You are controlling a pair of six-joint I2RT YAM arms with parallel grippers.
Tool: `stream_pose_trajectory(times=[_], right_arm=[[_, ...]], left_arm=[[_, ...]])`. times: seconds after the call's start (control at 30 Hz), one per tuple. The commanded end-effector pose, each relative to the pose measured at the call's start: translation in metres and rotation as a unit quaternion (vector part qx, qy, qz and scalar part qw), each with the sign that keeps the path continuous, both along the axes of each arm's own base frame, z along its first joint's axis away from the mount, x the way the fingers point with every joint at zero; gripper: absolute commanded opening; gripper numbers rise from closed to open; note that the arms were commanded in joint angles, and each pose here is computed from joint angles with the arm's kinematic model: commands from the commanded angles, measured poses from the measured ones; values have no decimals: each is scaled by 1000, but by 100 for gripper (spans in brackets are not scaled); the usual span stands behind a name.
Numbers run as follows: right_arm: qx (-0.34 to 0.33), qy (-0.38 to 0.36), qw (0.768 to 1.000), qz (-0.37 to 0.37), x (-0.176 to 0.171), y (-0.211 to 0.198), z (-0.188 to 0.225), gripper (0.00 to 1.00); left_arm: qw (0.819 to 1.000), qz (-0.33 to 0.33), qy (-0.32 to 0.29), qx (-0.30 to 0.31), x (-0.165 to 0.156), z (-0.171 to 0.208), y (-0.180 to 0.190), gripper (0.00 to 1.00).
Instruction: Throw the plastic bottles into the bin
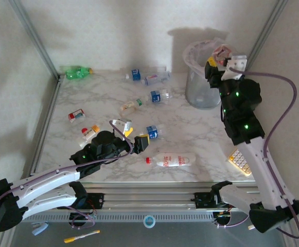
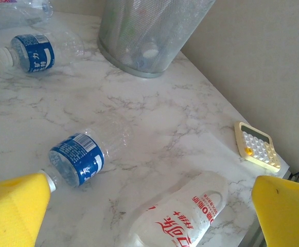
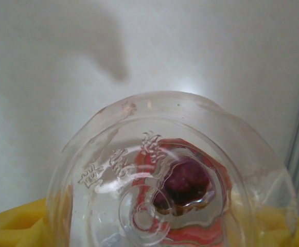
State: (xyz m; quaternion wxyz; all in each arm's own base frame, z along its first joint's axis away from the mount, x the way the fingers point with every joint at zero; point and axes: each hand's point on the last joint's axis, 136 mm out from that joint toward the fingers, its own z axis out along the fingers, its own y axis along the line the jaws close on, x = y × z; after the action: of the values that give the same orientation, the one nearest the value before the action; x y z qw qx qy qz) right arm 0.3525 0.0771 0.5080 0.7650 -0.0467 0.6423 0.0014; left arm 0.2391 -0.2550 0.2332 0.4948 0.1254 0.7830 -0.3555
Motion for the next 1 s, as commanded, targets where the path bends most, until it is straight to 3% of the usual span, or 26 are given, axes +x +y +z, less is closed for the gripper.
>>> stream_pose_trajectory(times=[0.0,0.13,0.23,0.37,0.63,0.97], right_arm=[[14,32,999,-18,27,-13,1,37],[51,148,987,-30,94,-34,-37,38],[71,243,967,-31,138,-44,-71,46],[93,306,947,-20,168,-46,-95,72],[102,312,944,36,140,-30,-92,85],[124,321,935,81,98,-15,-83,88]], left_arm=[[1000,-8,-1,-13,-2,5,-4,99],[1000,-16,3,-11,-4,2,-7,100],[1000,-24,8,-14,-5,0,-11,100],[999,-34,17,-21,-5,-4,-19,100],[997,-57,42,-2,-12,-24,-37,100],[996,-74,51,19,-14,-31,-49,100]])
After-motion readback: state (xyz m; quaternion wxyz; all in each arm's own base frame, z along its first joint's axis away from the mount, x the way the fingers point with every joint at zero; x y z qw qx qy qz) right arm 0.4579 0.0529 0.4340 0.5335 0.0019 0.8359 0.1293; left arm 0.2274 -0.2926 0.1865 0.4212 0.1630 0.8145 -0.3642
